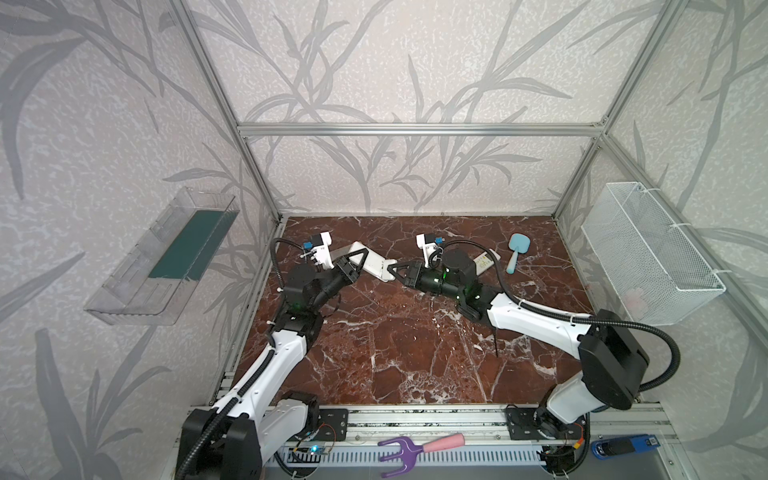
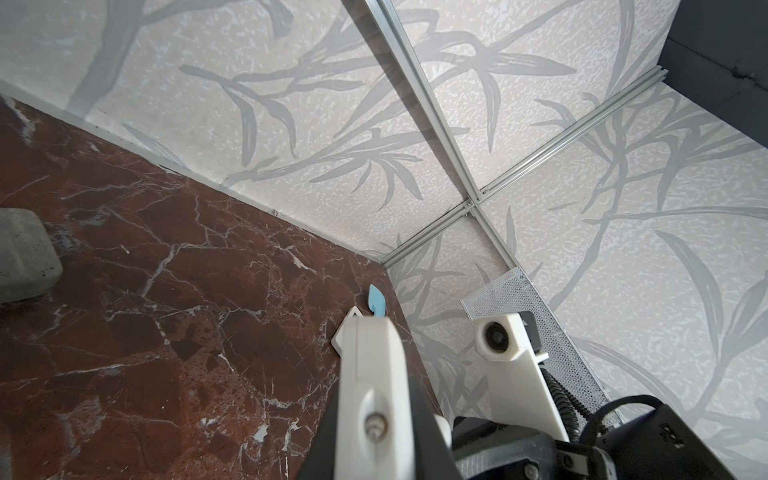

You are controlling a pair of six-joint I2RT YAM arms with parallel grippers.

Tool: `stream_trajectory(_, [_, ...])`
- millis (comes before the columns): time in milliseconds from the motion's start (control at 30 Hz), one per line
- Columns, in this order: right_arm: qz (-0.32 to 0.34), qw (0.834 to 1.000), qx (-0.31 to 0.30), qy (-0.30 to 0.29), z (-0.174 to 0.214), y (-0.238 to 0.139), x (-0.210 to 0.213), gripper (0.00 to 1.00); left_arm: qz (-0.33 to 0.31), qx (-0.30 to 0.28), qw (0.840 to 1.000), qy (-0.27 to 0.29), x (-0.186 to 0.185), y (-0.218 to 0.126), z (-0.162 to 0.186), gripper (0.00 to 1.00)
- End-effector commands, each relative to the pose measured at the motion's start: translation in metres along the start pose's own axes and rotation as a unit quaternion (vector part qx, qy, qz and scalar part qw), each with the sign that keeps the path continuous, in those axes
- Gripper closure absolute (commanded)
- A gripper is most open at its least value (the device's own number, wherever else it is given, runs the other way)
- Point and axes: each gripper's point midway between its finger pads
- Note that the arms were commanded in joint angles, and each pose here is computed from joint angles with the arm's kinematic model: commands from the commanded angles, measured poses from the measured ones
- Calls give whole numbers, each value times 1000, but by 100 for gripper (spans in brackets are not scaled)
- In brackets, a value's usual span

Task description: Unload the batteries from the remote control

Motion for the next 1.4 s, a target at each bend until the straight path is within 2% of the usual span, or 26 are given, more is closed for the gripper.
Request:
stream_trajectory(0, [-1,1000,-1,1,0,1,-8,95,53,-10,998,19,-36,-3,-13,100])
stream_trajectory(67, [-5,1000,2,-2,1,0,-5,100,53,-5,999,10,-36,-3,-11,100])
stream_trajectory(400, [7,1000,-4,-26,-3,-19,-6,100,18,17,1000,-6,-14,5,-1,100])
stream_trajectory(567, [80,994,-8,-80,-16,-47,-24,100,-25,44,999,-21,16,11,17,100])
stream_trajectory(667, [159,980,1,-121,-25,-68,-46,100,-44,64,997,-23,30,14,28,100])
stream_trajectory(800, [262,949,30,-171,-37,-85,-86,100,-89,108,990,-9,49,11,45,100])
stream_trajectory(900, [330,921,64,-196,-45,-85,-126,100,-111,128,985,15,58,6,53,100])
stream_trajectory(1067, [414,870,121,-240,-62,-50,-191,100,-141,125,982,21,79,0,64,100])
stream_trajectory(1200, [469,829,194,-236,-67,-20,-232,100,-140,126,982,2,88,6,69,100])
stream_trajectory(1367, [526,785,226,-236,-68,-15,-268,100,-158,162,974,-14,98,5,84,100])
Point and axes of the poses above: each gripper's point midway between its finger pads, its own y axis out along the fingers, its own x axis along the line the jaws close on, z = x × y, and after that the axes turned 3 degrees about y, right-handed
